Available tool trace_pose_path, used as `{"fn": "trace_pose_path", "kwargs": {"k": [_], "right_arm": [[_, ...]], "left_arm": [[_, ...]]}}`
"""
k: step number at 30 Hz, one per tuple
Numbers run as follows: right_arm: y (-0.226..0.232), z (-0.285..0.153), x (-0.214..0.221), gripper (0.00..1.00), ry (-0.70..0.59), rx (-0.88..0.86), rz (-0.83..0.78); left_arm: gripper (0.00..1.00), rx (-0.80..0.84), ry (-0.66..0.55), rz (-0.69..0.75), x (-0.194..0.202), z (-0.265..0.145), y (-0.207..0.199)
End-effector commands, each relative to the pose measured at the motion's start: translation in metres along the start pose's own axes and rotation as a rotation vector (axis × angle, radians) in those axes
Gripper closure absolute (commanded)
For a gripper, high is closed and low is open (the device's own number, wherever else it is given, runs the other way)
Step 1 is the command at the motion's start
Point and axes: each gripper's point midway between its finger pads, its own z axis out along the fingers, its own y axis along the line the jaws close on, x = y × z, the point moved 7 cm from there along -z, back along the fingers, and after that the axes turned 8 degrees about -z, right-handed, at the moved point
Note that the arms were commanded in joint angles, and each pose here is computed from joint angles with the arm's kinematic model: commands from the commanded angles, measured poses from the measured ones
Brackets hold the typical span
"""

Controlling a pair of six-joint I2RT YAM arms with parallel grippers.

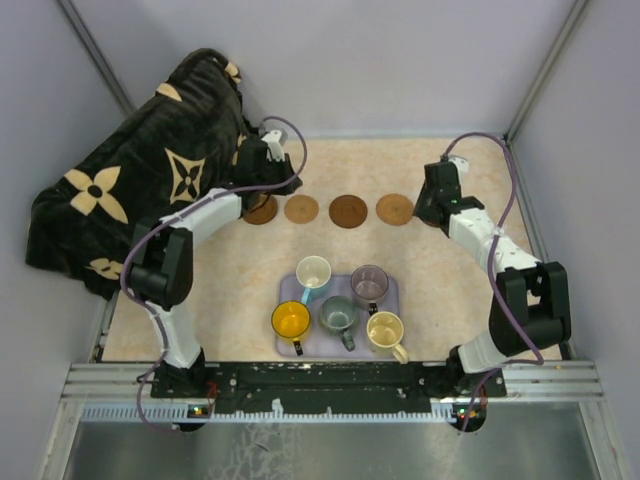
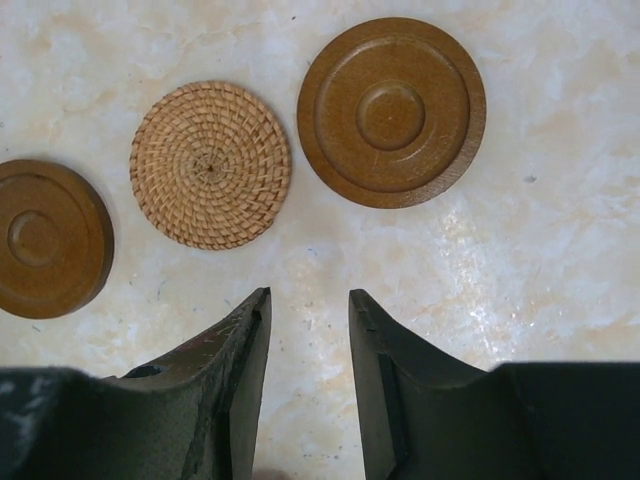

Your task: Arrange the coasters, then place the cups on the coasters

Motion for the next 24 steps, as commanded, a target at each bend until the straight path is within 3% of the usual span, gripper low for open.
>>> {"fn": "trace_pose_path", "kwargs": {"k": [1, 6, 8, 10, 16, 18, 22, 24], "right_arm": [[-0.014, -0.001, -0.024, 0.6, -0.072, 0.02, 0.05], [-0.04, 0.007, -0.034, 0.53, -0.086, 0.056, 0.108], [-0.05, 0.009, -0.032, 0.51, -0.102, 0.095, 0.103], [-0.056, 0.011, -0.028, 0.49, -0.115, 0.132, 0.09], [-0.069, 0.018, -0.02, 0.44, -0.136, 0.225, 0.134], [-0.077, 0.017, -0.023, 0.36, -0.147, 0.242, 0.186], [-0.097, 0.008, -0.037, 0.07, -0.198, 0.229, 0.338], [-0.1, 0.004, -0.043, 0.01, -0.233, 0.196, 0.356]], "left_arm": [[0.84, -0.024, -0.054, 0.014, -0.004, -0.027, -0.002], [0.8, -0.103, -0.099, -0.003, 0.016, -0.06, 0.008], [0.69, -0.159, -0.131, -0.006, 0.022, -0.073, 0.016], [0.53, -0.248, -0.165, -0.011, 0.026, -0.086, 0.026], [0.31, -0.478, -0.263, -0.028, 0.019, -0.119, 0.044], [0.23, -0.517, -0.307, -0.042, 0.014, -0.128, 0.045], [0.17, -0.592, -0.396, -0.054, 0.007, -0.145, 0.05], [0.15, -0.623, -0.426, -0.057, 0.006, -0.152, 0.053]]}}
